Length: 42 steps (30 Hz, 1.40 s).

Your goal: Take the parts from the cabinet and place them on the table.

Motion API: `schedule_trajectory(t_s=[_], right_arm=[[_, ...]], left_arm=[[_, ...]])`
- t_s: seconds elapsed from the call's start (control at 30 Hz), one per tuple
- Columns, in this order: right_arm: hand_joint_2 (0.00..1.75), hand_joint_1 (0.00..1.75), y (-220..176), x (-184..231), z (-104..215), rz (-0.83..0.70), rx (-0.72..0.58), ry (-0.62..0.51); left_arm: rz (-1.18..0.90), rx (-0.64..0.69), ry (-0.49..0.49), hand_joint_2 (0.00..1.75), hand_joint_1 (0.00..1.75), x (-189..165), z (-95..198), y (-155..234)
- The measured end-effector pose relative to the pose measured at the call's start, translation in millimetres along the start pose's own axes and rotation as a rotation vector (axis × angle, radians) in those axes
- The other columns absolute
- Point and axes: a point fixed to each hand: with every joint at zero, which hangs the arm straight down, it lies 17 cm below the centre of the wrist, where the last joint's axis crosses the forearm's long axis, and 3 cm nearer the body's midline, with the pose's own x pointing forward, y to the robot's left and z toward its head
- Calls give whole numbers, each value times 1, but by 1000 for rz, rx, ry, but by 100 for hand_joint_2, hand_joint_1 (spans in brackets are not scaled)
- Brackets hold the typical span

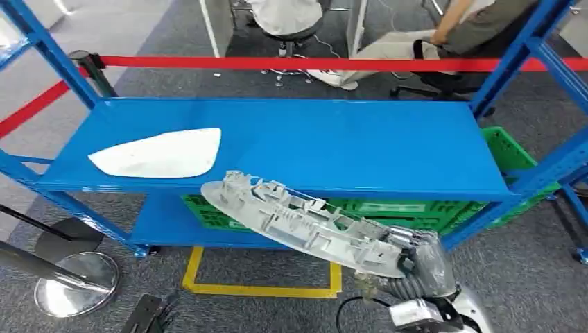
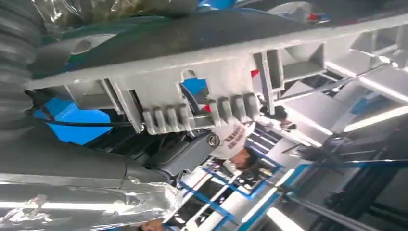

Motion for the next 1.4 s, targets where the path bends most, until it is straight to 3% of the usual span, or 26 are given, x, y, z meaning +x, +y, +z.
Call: schedule_trajectory(t_s=[1.4], right_arm=[[175,164,6,9,2,-18,11,-38]], left_arm=[[-17,-6,30,0,0,-10,3,-4]])
